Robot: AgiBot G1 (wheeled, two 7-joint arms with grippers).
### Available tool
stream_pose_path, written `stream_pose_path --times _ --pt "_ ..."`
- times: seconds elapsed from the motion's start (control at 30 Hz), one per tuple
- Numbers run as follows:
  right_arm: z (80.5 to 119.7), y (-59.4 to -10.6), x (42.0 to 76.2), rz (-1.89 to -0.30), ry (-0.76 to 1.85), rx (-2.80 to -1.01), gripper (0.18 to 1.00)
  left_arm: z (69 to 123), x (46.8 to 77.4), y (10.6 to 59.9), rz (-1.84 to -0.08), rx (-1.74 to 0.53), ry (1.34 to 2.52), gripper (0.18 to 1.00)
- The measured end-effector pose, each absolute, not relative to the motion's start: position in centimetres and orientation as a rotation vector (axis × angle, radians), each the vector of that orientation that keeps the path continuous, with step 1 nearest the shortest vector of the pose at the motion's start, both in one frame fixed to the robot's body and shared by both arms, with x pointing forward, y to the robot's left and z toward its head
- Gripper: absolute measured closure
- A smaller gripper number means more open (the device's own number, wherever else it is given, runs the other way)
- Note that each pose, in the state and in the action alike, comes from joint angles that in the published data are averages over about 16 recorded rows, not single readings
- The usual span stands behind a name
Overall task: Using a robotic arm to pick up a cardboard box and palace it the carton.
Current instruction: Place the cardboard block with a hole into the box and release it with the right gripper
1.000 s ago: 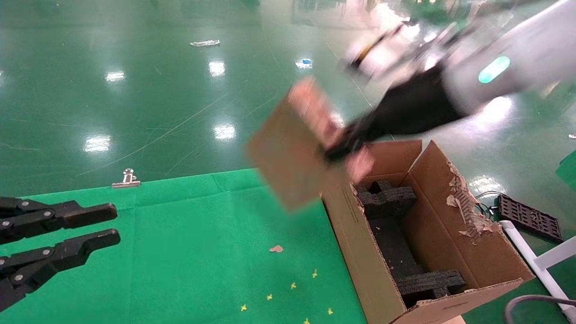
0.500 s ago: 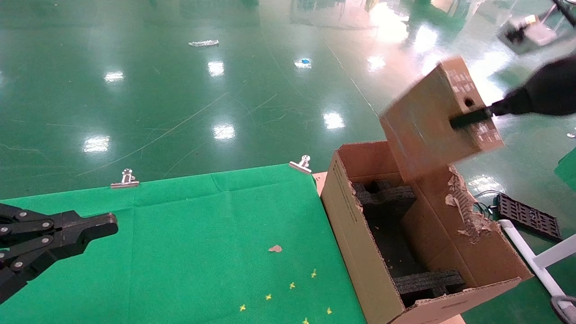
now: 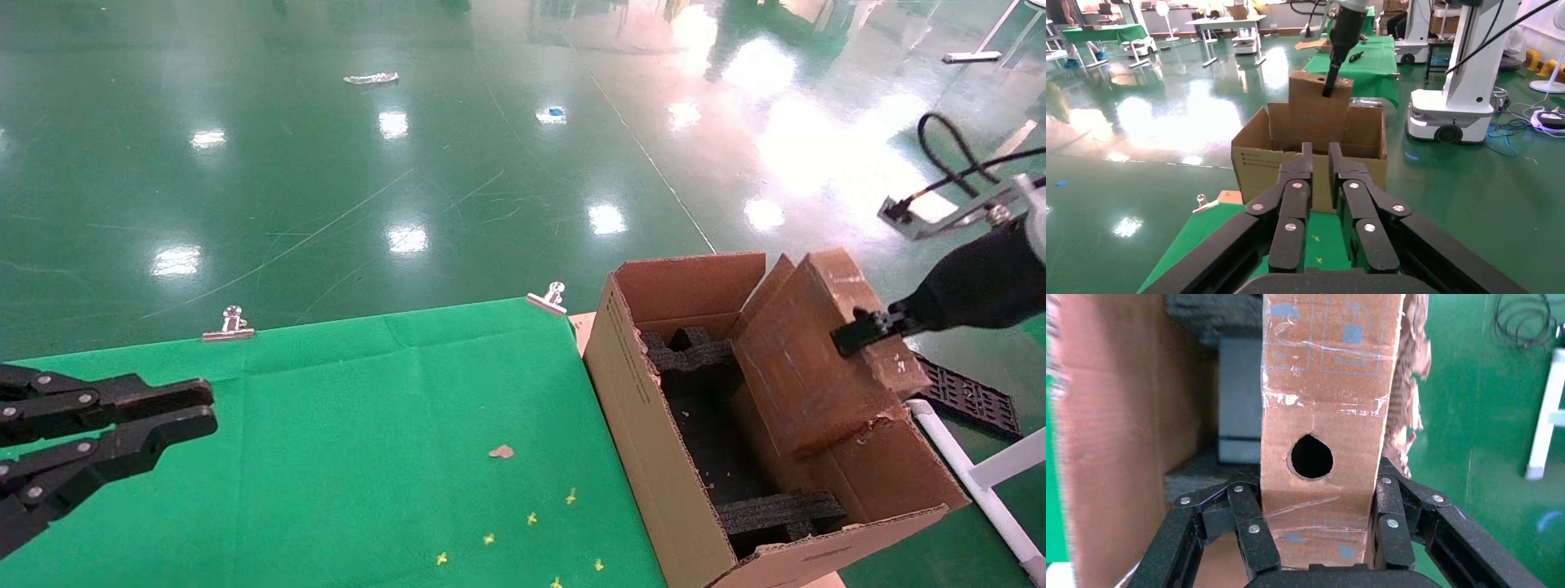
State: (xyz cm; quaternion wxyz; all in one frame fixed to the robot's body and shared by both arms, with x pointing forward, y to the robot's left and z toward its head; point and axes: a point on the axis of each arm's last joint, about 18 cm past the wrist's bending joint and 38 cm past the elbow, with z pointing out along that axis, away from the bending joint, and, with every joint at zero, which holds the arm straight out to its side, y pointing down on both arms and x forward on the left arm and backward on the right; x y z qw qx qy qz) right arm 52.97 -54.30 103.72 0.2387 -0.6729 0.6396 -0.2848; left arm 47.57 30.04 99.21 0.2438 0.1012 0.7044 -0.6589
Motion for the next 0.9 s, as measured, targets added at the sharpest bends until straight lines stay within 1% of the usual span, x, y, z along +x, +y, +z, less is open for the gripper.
stream_pose_path --times 0.2,0.4,0.57,0.73,0.9 --pt "101.8 -55.2 53.7 -0.748 1.831 -1.853 0.851 99.2 47.6 30.0 -1.8 0.276 1.924 0.903" --pt "100.2 -55.8 54.4 -0.728 1.892 -1.859 0.851 99.2 47.6 30.0 -1.8 0.276 1.924 0.811" --pt "98.6 -56.0 55.3 -0.714 1.926 -1.868 0.852 99.2 47.6 30.0 -1.8 0.276 1.924 0.709" --pt "96.6 -55.9 56.5 -0.701 1.95 -1.883 0.854 99.2 47.6 30.0 -1.8 0.276 1.924 0.575" --pt "94.3 -55.6 57.8 -0.693 1.961 -1.894 0.857 99.2 47.6 30.0 -1.8 0.276 1.924 0.461"
